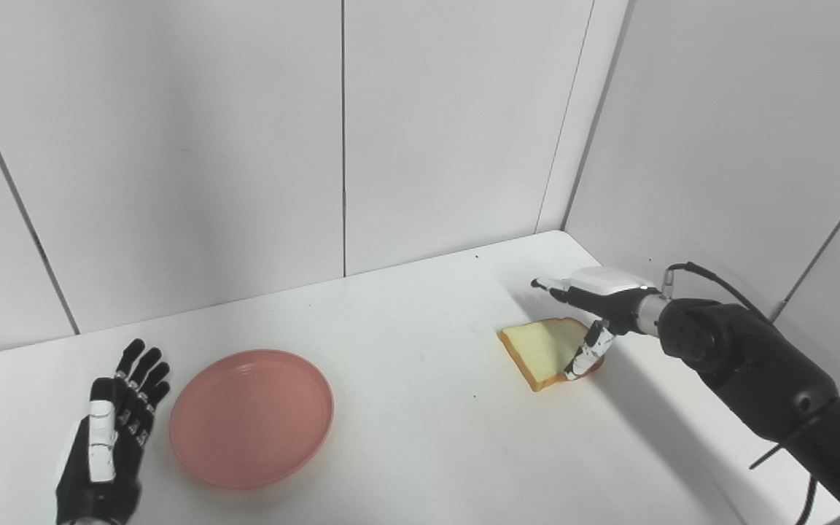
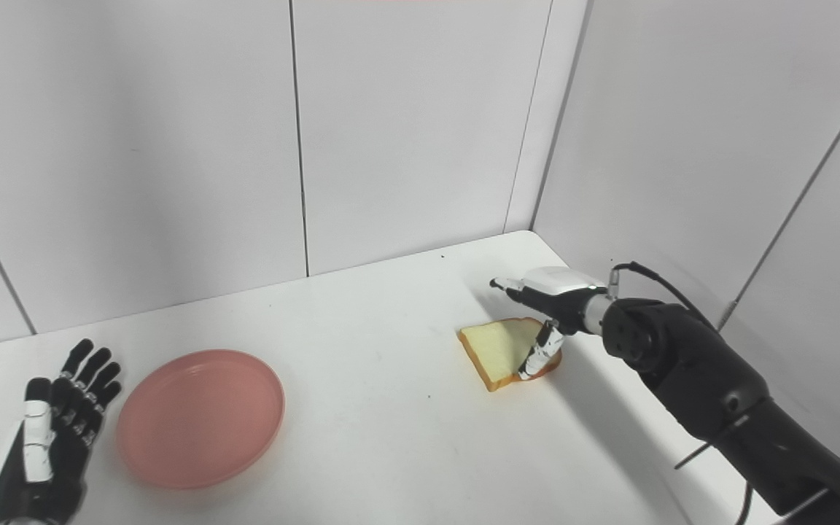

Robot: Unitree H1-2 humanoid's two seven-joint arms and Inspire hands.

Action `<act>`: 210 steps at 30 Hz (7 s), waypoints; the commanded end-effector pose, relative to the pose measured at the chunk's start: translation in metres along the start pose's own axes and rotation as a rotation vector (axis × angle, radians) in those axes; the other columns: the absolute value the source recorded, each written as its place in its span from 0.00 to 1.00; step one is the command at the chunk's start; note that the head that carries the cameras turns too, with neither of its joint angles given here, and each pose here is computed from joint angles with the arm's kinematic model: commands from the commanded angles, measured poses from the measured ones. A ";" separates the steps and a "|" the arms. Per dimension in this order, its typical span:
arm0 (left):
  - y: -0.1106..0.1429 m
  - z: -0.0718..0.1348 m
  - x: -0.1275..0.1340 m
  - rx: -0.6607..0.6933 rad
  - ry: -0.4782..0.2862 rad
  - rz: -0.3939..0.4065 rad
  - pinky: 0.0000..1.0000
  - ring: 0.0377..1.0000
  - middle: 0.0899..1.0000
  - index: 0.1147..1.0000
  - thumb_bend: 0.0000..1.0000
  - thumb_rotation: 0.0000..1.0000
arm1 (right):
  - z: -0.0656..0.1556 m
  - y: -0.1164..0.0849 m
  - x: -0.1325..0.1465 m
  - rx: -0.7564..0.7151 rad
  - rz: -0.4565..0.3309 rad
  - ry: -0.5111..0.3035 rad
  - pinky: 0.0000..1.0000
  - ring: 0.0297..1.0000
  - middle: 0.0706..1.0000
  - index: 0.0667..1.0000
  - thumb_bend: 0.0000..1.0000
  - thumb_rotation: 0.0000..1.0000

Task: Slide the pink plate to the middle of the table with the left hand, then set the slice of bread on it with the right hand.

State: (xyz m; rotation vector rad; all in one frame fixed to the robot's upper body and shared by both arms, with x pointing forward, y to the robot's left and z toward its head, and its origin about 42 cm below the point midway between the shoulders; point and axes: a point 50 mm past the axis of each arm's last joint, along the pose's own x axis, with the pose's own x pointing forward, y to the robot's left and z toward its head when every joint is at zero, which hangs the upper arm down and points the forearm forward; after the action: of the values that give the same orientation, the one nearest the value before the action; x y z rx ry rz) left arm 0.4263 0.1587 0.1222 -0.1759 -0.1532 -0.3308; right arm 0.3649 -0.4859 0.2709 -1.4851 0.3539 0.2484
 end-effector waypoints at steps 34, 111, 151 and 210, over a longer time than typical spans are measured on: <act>-0.005 -0.009 -0.013 -0.010 0.027 0.019 0.99 0.96 0.97 0.95 0.85 0.97 | 0.011 -0.015 0.031 -0.058 -0.183 -0.120 0.40 0.43 0.45 0.46 0.54 0.01; -0.078 -0.003 -0.003 0.061 0.045 0.094 0.98 0.95 0.94 0.93 0.76 1.00 | 0.313 -0.017 0.073 0.192 -0.271 -0.871 0.19 0.24 0.36 0.46 0.53 0.00; -0.083 -0.001 -0.001 0.056 0.032 0.077 0.96 0.95 0.95 0.94 0.77 1.00 | 0.300 0.011 0.074 0.039 -0.229 -0.861 0.94 0.97 0.95 0.93 0.82 0.43; -0.057 0.013 -0.030 0.094 -0.027 0.143 1.00 1.00 1.00 1.00 0.75 1.00 | 0.259 0.132 0.031 1.431 -0.411 -0.662 1.00 1.00 1.00 1.00 0.76 0.91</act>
State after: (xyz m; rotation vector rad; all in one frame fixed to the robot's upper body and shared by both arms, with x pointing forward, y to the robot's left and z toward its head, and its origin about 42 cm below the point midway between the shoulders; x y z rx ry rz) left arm 0.3738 0.1181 0.1221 -0.0941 -0.1241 -0.1669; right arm 0.3607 -0.2240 0.1402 0.0036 -0.2777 0.0751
